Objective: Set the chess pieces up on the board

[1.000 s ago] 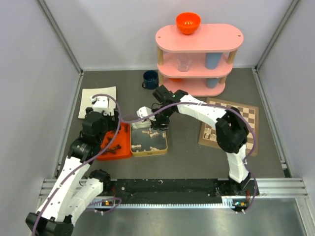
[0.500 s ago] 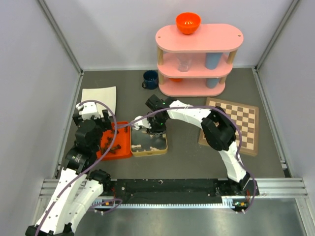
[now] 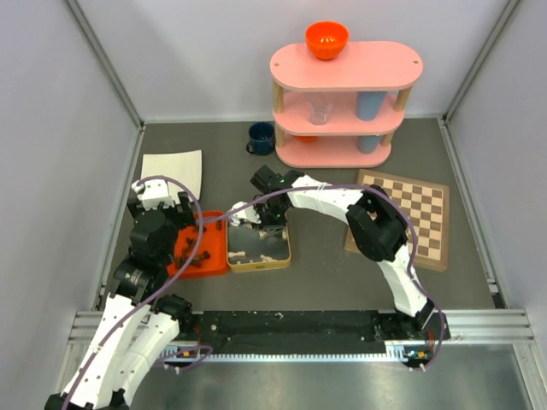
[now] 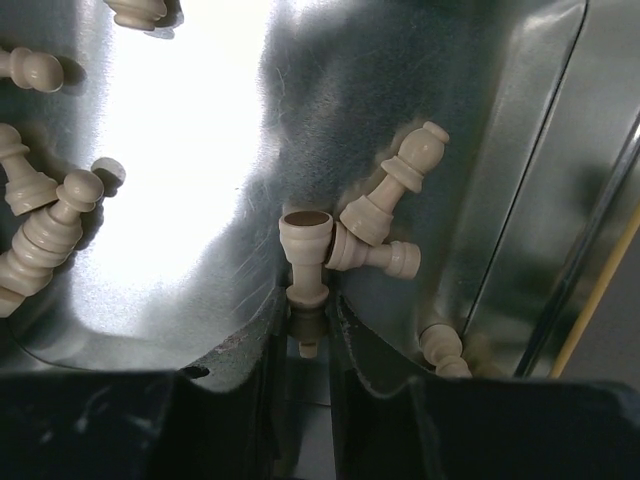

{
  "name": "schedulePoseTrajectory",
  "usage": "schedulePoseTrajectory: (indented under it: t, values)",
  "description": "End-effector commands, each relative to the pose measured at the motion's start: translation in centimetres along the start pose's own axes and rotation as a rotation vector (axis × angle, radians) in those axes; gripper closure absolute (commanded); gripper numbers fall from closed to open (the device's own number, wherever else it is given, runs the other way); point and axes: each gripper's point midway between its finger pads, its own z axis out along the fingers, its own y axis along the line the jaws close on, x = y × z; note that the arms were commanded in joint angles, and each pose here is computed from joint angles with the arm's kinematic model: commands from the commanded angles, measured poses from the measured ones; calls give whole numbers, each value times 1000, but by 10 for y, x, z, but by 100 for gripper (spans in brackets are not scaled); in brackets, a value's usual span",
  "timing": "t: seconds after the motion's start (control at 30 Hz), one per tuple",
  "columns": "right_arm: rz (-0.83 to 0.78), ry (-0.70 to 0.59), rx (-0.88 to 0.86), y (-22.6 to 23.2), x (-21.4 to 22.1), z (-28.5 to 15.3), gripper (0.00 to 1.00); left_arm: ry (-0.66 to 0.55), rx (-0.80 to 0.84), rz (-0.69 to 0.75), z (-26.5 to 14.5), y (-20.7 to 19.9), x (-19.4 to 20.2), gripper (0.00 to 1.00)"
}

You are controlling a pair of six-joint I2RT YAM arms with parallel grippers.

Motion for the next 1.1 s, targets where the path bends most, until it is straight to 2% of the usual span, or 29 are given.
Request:
schedulePoseTrajectory:
  t: [0.0,0.17,0.43,0.57,0.77,0.87,0.9,0.93,1.0,1.03,1.07]
  values:
    - [-15,-108,26,2,-39,-27,97,-79,72,-76,-7,-11,-19,15]
    - [-19,-243,33,21,-73,-78,98,-42,214,-214,-24,-35,-23,13]
    - [70,-280,10,32,-73,-90,98,29,398,-390,-52,-65,-22,12]
    - [141,-284,-7,33,-72,-88,99,100,506,-472,-57,-89,-6,11]
    - [205,-354,-35,41,-79,-109,98,300,700,-574,-60,-136,32,11]
    - [190,-400,-42,50,-81,-126,98,394,818,-664,-65,-161,44,10]
    - [185,-408,-44,53,-81,-129,98,378,868,-689,-64,-168,42,9]
    - [186,-406,-53,58,-78,-128,98,414,937,-710,-73,-176,44,9]
    - [166,-427,-54,64,-81,-136,98,477,985,-796,-74,-186,53,11]
    - [167,-429,-60,67,-80,-136,98,439,1044,-811,-77,-191,43,11]
    - [162,-439,-65,70,-82,-138,98,475,1045,-850,-76,-193,47,12]
